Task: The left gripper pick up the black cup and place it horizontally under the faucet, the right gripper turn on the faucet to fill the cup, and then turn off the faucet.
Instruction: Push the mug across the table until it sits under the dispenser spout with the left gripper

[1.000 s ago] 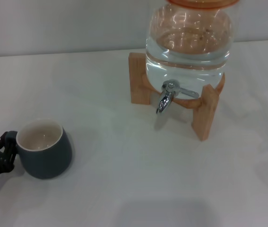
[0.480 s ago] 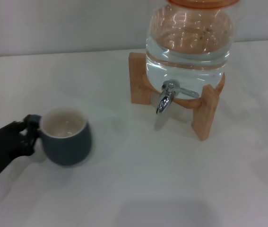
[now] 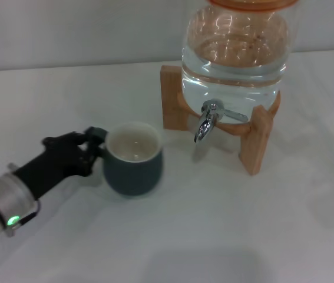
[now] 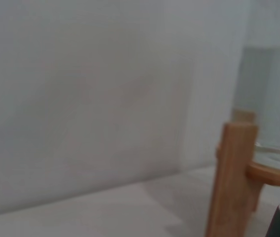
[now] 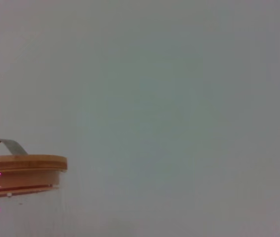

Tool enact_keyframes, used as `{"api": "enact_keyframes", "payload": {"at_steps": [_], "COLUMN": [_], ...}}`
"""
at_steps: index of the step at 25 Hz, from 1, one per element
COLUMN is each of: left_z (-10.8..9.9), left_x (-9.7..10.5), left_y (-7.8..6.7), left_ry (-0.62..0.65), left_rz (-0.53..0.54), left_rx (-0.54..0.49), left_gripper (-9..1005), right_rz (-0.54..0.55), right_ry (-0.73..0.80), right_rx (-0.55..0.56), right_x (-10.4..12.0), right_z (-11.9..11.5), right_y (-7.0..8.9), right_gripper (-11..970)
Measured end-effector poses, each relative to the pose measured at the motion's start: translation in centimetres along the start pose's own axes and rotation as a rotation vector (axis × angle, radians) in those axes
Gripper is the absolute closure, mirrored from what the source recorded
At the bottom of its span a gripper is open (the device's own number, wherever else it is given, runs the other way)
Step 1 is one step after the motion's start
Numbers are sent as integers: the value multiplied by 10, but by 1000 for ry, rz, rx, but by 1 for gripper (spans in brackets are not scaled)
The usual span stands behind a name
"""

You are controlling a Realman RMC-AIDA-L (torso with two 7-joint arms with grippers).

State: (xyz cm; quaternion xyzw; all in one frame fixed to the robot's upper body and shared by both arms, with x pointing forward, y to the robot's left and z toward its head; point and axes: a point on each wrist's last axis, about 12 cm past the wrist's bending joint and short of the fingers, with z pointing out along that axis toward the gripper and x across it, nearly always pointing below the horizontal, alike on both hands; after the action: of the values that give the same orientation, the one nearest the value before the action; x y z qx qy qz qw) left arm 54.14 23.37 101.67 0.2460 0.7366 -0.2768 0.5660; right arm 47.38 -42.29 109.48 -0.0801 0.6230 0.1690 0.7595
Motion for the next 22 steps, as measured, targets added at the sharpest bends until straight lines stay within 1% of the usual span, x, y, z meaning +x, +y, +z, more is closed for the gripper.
{"api": "enact_keyframes", "payload": {"at_steps": [5, 13, 22], "left_z": [25, 51, 68], "left_x": [-4, -14, -17], "left_y": [-10, -26, -39], "left_ry": [65, 87, 124], "left_rz": [9, 22, 37], "left_rx": [43, 104, 133], "left_gripper": [848, 849, 851], "right_rz": [7, 9, 5], "right_ry": [0, -1, -1], "right_rx": [1, -5, -6], "right_x": [2, 3, 3], "right_z": [-1, 0, 0], "right_y": [2, 4, 4], "right_gripper": [136, 136, 136]}}
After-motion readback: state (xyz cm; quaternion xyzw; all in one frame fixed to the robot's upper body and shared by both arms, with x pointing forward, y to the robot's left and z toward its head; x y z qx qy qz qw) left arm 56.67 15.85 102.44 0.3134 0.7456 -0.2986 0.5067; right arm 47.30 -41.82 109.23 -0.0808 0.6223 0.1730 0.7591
